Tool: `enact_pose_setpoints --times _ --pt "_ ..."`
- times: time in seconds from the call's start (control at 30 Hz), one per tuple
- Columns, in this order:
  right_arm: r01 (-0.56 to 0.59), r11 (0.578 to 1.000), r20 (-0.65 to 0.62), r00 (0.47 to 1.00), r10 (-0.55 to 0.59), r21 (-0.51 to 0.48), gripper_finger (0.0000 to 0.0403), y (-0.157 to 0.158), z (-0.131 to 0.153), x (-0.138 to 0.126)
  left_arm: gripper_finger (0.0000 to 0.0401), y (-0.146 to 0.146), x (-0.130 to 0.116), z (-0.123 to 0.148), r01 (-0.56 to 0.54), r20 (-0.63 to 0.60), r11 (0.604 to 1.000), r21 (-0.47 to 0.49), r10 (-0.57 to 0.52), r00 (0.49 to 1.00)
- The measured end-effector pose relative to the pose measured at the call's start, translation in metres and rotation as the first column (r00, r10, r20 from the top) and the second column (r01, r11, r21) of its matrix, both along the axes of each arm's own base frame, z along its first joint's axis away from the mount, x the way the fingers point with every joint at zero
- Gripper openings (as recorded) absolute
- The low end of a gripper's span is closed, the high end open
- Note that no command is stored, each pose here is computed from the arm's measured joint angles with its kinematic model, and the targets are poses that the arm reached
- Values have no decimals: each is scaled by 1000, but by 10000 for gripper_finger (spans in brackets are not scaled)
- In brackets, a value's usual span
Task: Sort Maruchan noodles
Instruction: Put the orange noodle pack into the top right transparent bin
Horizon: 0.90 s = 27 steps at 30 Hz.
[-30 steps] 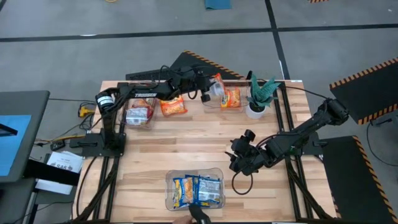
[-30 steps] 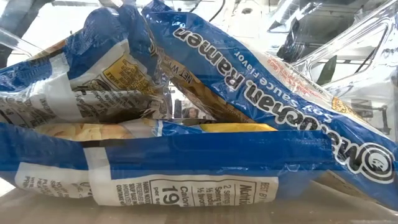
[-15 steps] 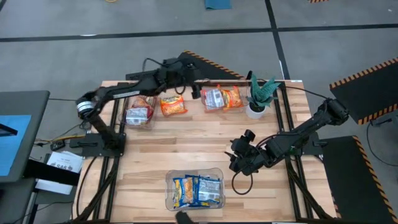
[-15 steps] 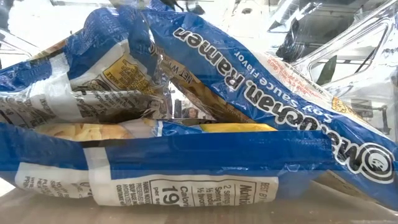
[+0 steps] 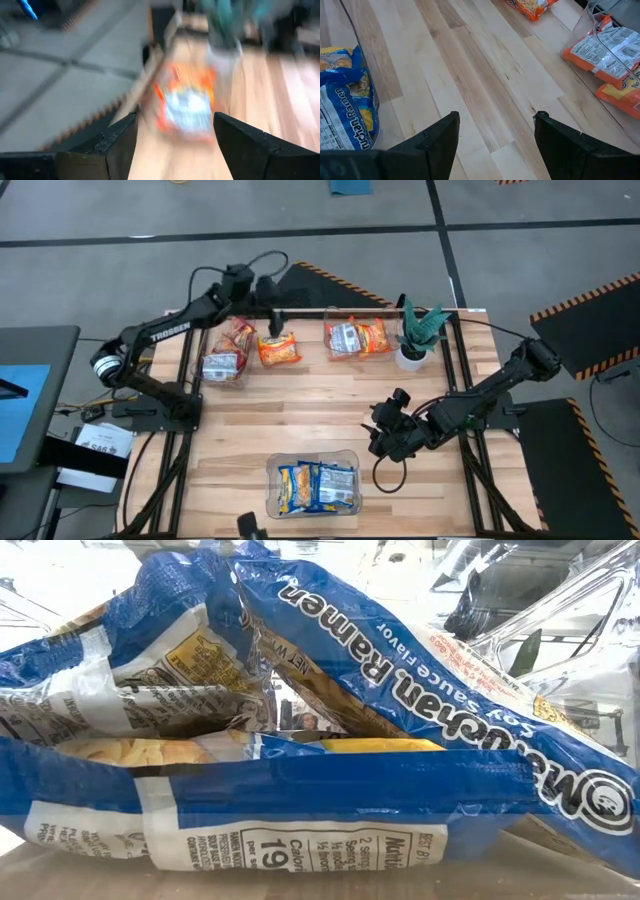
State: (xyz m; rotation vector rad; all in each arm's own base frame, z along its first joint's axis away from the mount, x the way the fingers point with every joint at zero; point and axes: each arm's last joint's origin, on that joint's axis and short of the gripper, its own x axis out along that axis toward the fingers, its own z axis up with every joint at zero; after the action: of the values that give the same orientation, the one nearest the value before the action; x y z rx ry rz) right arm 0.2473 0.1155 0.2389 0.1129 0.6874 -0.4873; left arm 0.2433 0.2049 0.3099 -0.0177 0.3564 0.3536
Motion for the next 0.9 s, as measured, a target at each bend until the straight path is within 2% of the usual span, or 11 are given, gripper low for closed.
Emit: enact_pose_setpoints --times 0.1,0.2,0.3,0.43,0.57,0.63,0.73,0.9 --pt "0 1000 0 1000 0 0 276 0 0 0 241 -10 -1 -29 62 -158 997 -39 -67 985" --pt "0 1000 0 1000 0 0 276 0 0 0 240 -20 4 -51 92 -346 996 1 -86 934" --pt "0 1000 1 1000 0 0 276 0 0 0 240 -26 14 -67 113 -447 994 4 -100 889" --pt "0 1000 5 1000 0 2 276 0 0 0 240 -35 29 -91 191 -530 981 -27 -176 829" --pt "0 1000 9 1000 0 5 276 0 0 1 240 -36 42 -116 256 -607 967 -4 -206 767" --pt "0 1000 9 1000 0 5 276 0 0 1 240 -34 48 -125 270 -618 963 16 -203 759" --pt "0 1000 10 1000 0 5 276 0 1 1 240 -30 53 -133 240 -637 968 73 -140 758" --pt "0 1000 9 1000 0 4 276 0 0 1 239 -27 53 -145 249 -680 966 62 -142 719"
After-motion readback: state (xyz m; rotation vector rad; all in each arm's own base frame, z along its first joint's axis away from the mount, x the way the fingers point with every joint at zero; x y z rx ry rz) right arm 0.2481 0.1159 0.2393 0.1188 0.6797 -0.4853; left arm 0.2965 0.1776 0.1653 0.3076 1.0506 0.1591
